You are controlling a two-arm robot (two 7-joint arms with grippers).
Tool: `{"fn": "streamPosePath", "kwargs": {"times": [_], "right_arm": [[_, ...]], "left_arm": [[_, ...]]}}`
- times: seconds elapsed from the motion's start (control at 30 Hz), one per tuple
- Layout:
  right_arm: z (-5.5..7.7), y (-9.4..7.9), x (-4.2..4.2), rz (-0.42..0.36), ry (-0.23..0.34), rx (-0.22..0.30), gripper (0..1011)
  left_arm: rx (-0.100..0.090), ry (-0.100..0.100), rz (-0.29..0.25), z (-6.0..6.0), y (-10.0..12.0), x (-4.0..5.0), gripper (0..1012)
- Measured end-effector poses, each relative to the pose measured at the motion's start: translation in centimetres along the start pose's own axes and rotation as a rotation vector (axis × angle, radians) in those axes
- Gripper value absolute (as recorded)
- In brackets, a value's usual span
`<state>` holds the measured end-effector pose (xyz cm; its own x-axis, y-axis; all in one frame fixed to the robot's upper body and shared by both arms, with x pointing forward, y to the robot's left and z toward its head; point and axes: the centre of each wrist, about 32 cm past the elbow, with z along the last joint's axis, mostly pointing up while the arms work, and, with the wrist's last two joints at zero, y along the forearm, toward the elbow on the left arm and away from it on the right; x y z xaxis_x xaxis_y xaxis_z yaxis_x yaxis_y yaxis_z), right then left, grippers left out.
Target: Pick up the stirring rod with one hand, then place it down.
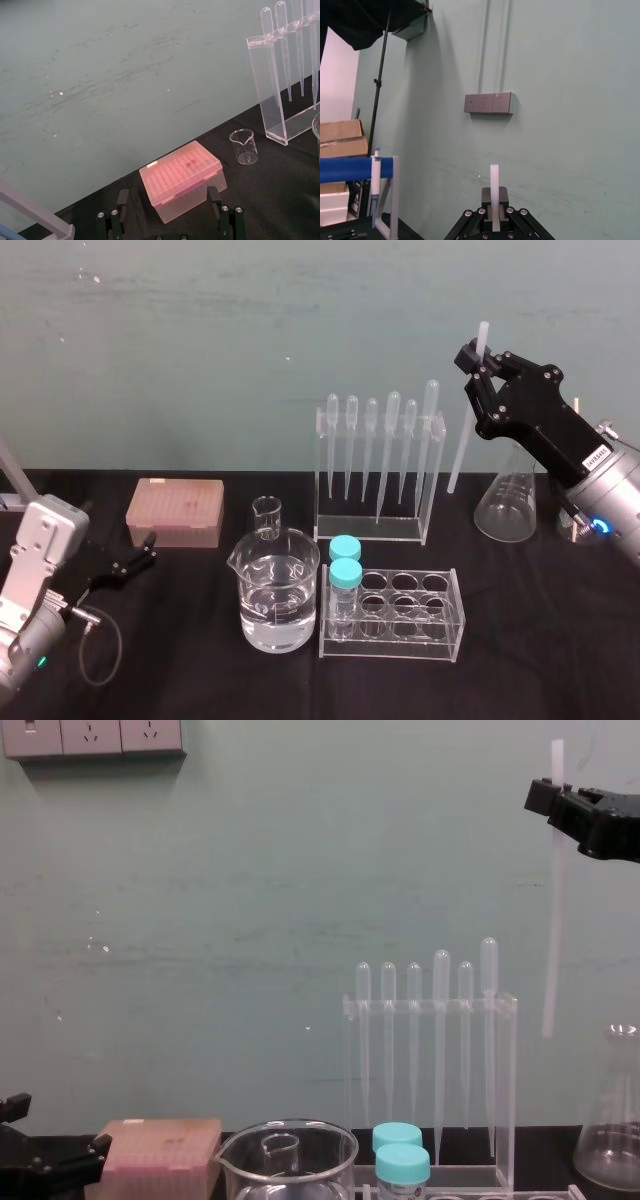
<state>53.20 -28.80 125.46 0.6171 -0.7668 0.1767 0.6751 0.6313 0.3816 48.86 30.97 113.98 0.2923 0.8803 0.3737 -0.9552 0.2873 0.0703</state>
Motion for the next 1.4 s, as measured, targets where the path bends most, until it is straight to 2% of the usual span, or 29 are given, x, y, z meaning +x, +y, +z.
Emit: {"fn": "streamPosePath", "kwargs": {"times": [0.4,1.4], "right_arm": [[-0.29,0.29,0.35,0.005,0.009,-0.007,69],[-0.57,0.09,0.27,0.011,0.015,-0.008,69]], "left_arm": [[0.0,0.0,0.0,0.0,0.0,0.0,1000],[0.0,0.0,0.0,0.0,0.0,0.0,1000]]}}
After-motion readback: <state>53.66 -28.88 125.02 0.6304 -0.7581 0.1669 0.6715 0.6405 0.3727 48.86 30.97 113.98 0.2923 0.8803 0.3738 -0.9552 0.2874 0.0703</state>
